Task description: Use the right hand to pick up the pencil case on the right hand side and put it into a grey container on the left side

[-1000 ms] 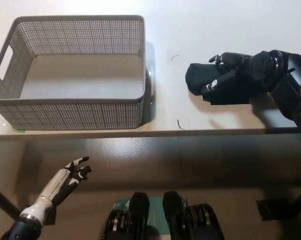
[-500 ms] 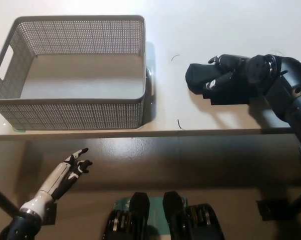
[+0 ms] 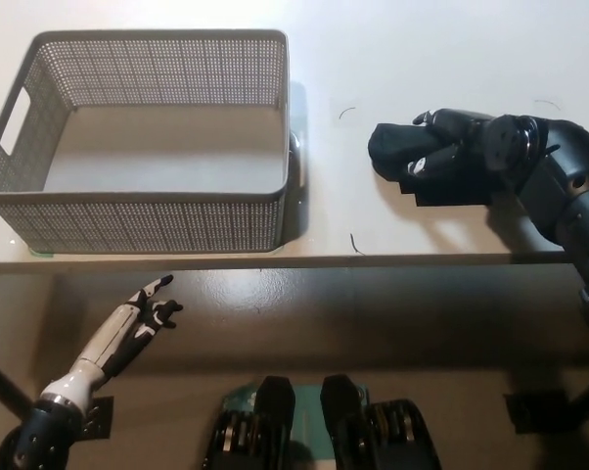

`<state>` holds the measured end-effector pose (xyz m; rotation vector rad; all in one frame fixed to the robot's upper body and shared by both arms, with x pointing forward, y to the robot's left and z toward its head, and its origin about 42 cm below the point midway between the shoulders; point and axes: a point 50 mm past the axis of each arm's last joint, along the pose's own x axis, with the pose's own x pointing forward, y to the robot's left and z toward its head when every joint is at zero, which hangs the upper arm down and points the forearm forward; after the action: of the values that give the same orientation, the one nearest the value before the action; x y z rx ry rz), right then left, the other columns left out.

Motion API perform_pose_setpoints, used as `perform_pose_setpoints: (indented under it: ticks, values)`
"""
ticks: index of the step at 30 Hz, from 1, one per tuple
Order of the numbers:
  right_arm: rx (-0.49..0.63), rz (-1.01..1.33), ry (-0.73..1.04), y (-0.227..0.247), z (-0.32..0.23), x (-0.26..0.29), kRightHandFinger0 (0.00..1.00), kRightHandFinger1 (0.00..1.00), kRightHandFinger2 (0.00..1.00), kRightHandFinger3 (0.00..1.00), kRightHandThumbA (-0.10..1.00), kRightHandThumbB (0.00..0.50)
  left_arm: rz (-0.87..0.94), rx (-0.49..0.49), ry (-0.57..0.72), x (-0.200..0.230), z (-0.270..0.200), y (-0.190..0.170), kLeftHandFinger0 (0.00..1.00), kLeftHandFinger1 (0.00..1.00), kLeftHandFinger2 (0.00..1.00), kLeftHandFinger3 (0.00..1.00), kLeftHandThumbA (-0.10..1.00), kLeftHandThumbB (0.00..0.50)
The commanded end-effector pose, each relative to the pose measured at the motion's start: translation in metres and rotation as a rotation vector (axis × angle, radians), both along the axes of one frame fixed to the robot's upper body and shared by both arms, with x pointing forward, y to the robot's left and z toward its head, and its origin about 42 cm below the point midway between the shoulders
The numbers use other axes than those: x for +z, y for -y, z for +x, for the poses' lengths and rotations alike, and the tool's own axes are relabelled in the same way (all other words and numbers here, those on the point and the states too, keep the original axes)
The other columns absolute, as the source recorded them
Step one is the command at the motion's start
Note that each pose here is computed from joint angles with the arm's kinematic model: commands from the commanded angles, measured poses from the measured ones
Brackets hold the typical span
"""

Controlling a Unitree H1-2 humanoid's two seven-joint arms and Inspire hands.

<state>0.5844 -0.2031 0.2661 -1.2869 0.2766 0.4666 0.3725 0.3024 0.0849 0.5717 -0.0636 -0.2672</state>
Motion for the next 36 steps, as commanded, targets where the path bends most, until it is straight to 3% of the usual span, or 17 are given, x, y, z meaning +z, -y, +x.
perform_pose_setpoints:
  ticks: [1,7,11,12,13,14,15,16,17,18,19,20,23,27,29,34,36]
  values:
    - [-0.08,-0.014,-0.009,0.014,0.001,0.0,1.0,1.0,1.0,1.0,0.69,0.5,-0.008,-0.026,0.081,0.02,0.014,-0.004,1.0,0.67,0.76,0.98,1.0,0.5]
    - [-0.107,-0.017,-0.033,0.02,-0.001,-0.007,1.0,1.0,1.0,1.0,0.69,0.5,-0.007,-0.026,0.09,0.023,0.017,-0.004,1.0,0.68,0.76,0.99,1.0,0.5]
    - [-0.136,0.014,-0.016,0.023,-0.003,-0.013,1.0,1.0,1.0,1.0,0.6,0.5,-0.007,-0.034,0.095,0.025,0.02,-0.004,1.0,0.68,0.76,1.0,1.0,0.5]
    - [-0.142,0.023,0.051,0.025,-0.004,-0.016,1.0,1.0,1.0,1.0,0.49,0.5,-0.008,-0.034,0.093,0.025,0.02,-0.003,1.0,0.7,0.78,1.0,1.0,0.5]
    - [-0.12,0.013,0.155,0.025,-0.004,-0.018,0.76,0.9,0.99,0.97,0.32,0.421,-0.008,-0.036,0.096,0.025,0.019,-0.004,1.0,0.7,0.78,1.0,1.0,0.5]
    - [-0.114,0.0,0.214,0.026,-0.004,-0.018,0.55,0.64,0.68,0.61,0.14,0.339,-0.009,-0.035,0.097,0.026,0.02,-0.004,1.0,0.7,0.78,1.0,1.0,0.5]
    - [-0.117,0.011,0.26,0.026,-0.005,-0.019,0.09,0.21,0.29,0.3,-0.06,0.284,-0.011,-0.033,0.095,0.026,0.019,-0.005,1.0,0.71,0.8,1.0,1.0,0.5]
    - [-0.132,0.048,0.299,0.026,-0.006,-0.019,0.0,0.05,0.2,0.2,-0.1,0.192,-0.012,-0.031,0.092,0.025,0.019,-0.006,1.0,0.72,0.82,1.0,1.0,0.5]
    - [-0.139,0.067,0.309,0.026,-0.006,-0.019,0.0,0.11,0.32,0.26,-0.1,0.191,-0.012,-0.031,0.091,0.025,0.018,-0.007,1.0,0.73,0.82,1.0,1.0,0.5]
    - [-0.132,0.081,0.335,0.023,-0.004,-0.013,0.0,0.2,0.56,0.42,-0.1,0.18,-0.008,-0.027,0.099,0.029,0.02,-0.009,1.0,0.73,0.83,1.0,1.0,0.5]
    - [-0.126,0.093,0.359,0.023,-0.003,-0.01,0.01,0.39,0.8,0.66,-0.1,0.174,-0.006,-0.028,0.1,0.028,0.019,-0.011,1.0,0.75,0.85,1.0,1.0,0.5]
    - [-0.127,0.097,0.37,0.023,-0.002,-0.007,0.01,0.51,0.92,0.81,-0.1,0.178,-0.005,-0.027,0.1,0.029,0.02,-0.012,1.0,0.77,0.86,1.0,1.0,0.5]
    - [-0.124,0.12,0.408,0.025,0.0,0.002,0.0,0.51,0.84,0.86,-0.1,0.176,0.0,-0.029,0.112,0.03,0.018,-0.016,1.0,0.76,0.85,1.0,1.0,0.5]
    - [-0.135,0.134,0.426,0.026,0.002,0.008,0.02,0.56,0.94,0.92,-0.1,0.186,0.002,-0.027,0.111,0.03,0.015,-0.021,1.0,0.79,0.87,1.0,1.0,0.5]
    - [-0.131,0.146,0.463,0.026,0.002,0.012,0.0,0.53,0.93,0.87,-0.1,0.165,0.002,-0.024,0.11,0.03,0.013,-0.025,1.0,0.82,0.9,1.0,1.0,0.5]
    - [-0.133,0.181,0.503,0.028,0.002,0.016,0.0,0.45,0.83,0.73,-0.1,0.186,0.002,-0.025,0.11,0.029,0.01,-0.031,1.0,0.84,0.92,1.0,1.0,0.5]
    - [-0.133,0.194,0.516,0.028,0.002,0.017,0.0,0.44,0.84,0.74,-0.1,0.177,0.005,-0.024,0.108,0.028,0.008,-0.034,1.0,0.85,0.92,1.0,1.0,0.499]
